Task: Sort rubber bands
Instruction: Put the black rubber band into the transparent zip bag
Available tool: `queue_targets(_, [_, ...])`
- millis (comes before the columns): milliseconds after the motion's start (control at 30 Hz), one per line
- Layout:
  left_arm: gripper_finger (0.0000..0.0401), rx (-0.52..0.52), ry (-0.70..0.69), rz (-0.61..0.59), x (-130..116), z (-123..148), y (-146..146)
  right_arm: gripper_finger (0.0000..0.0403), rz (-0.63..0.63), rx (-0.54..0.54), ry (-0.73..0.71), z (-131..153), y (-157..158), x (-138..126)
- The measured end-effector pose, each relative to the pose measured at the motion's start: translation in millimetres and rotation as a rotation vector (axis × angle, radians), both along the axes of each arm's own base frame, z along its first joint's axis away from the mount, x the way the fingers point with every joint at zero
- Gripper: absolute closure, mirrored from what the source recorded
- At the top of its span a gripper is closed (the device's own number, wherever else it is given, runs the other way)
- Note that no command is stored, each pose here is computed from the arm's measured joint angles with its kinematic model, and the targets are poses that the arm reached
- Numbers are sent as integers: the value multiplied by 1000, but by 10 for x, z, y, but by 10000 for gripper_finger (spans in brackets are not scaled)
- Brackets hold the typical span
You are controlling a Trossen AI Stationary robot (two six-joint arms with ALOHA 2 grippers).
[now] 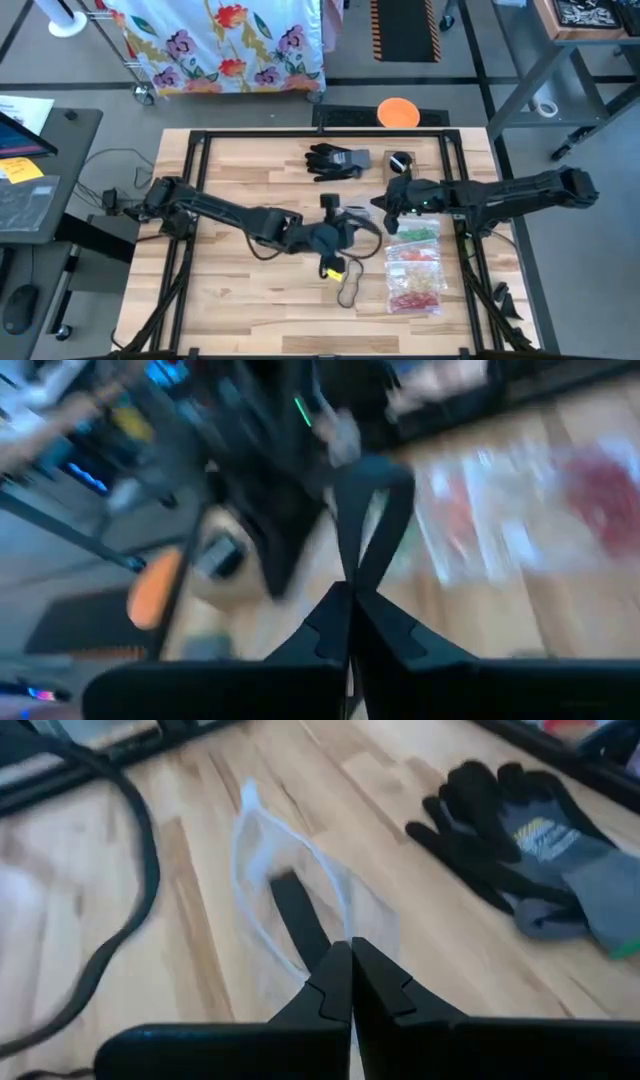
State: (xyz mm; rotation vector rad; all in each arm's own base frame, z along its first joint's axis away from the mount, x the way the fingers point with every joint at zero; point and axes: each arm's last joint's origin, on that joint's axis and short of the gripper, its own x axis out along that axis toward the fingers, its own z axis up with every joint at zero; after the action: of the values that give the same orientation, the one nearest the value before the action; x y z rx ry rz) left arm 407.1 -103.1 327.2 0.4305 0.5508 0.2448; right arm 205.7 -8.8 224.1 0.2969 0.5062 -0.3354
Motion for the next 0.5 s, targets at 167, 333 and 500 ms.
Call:
queue_targets(167, [399, 37, -74, 41, 63, 292, 209, 403, 20, 0, 27, -66, 44, 130])
queue_targets(333, [399, 54, -54, 114, 100, 304, 512, 403, 51, 1, 23, -53, 108, 217])
queue_targets(500, [400, -16, -6, 182, 89, 238, 752, 403, 62, -3, 23, -32, 131, 251])
